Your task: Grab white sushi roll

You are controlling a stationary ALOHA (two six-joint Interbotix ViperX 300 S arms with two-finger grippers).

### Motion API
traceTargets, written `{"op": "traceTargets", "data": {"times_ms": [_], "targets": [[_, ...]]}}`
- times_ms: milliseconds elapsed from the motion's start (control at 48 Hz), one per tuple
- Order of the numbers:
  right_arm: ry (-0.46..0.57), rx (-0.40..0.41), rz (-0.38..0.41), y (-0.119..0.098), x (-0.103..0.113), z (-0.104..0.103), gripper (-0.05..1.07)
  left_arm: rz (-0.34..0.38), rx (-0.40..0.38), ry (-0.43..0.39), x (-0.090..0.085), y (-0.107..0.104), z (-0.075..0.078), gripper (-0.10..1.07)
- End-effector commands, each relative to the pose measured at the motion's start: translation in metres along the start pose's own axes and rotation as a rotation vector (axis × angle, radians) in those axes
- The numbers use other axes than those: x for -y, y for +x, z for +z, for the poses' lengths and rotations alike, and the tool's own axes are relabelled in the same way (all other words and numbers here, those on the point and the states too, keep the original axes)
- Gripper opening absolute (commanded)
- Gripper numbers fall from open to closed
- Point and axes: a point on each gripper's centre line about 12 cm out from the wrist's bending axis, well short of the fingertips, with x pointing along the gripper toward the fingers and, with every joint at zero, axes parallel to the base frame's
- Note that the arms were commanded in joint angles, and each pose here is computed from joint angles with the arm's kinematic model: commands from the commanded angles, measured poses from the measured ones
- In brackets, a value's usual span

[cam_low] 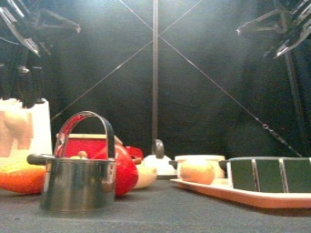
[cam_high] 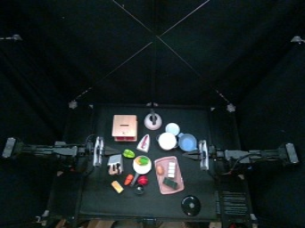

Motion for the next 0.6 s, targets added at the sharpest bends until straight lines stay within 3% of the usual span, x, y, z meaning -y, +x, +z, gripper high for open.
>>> {"op": "traceTargets", "data": {"times_ms": [0,312,583], "targets": [[-0.001,0.002,-0.013,0.005,0.003,0.003,0.08,0.0,0.009,-0.001,0.0,0.003,0.004,-0.02],[0.102,-0.11,-0.102,0.018,0.02,-0.024,0.04,-0.004,0.006,0.0,0.001,0.004,0.002,-0.02],[0.278,-0.202,-0.131,0.029,0.022,-0.044,0.04,-0.01,-0.003,0.029,0.001,0.008,0.0,-0.02]]}}
